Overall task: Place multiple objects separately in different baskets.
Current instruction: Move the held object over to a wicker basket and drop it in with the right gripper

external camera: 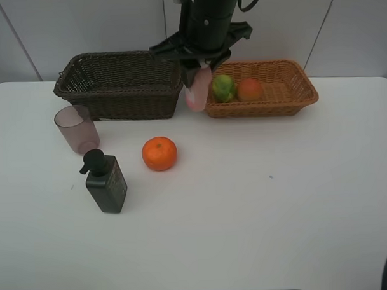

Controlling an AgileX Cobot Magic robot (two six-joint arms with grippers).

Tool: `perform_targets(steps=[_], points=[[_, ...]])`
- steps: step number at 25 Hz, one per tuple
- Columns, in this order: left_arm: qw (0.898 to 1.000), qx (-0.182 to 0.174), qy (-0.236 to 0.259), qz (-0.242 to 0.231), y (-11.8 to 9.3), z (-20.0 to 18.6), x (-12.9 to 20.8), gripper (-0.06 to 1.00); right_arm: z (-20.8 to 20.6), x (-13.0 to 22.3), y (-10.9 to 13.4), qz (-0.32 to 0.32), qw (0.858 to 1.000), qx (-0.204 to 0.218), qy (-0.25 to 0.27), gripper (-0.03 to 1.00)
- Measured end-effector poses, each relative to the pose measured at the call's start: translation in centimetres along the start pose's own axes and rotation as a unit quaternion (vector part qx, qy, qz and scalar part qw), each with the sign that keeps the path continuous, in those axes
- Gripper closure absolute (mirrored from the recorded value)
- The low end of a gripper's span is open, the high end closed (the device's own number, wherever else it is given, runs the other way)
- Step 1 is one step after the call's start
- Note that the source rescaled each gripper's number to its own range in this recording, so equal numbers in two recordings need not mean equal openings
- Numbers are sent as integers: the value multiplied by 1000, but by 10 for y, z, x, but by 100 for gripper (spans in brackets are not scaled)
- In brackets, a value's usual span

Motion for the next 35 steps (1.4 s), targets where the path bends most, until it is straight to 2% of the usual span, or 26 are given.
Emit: perform_targets(steps=[4, 7, 19, 24, 30, 35], points=[[1000, 0, 0, 0, 0, 0, 0, -6, -4, -42, 5, -7, 998, -14, -53, 97], [1000, 0, 0, 0, 0, 0, 0, -6, 1, -60, 7, -12, 997, -17, -75, 97], [1000, 0, 0, 1, 0, 0, 0, -6, 48, -95, 20, -19, 987, -37, -156, 97], [1000, 0, 0, 1, 0, 0, 0, -6, 60, -111, 14, -12, 979, -44, -200, 97], [1000, 0, 0, 1, 0, 0, 0, -6, 91, -114, 6, -5, 978, -42, -203, 97], [1000, 0, 0, 1, 0, 0, 0, -6, 111, -113, 8, -7, 978, -43, -203, 97]])
Point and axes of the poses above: a point on each arm's last joint axis where the gripper is mounted, z pointing out along that axis toward the gripper, y along the wrist's bending axis when the last joint is at zero, x = y × z, the point moved 7 cm from there along z, pointing out along that axis toward the gripper, and after that the axes turned 2 degrees about z, right-handed, at the moved point
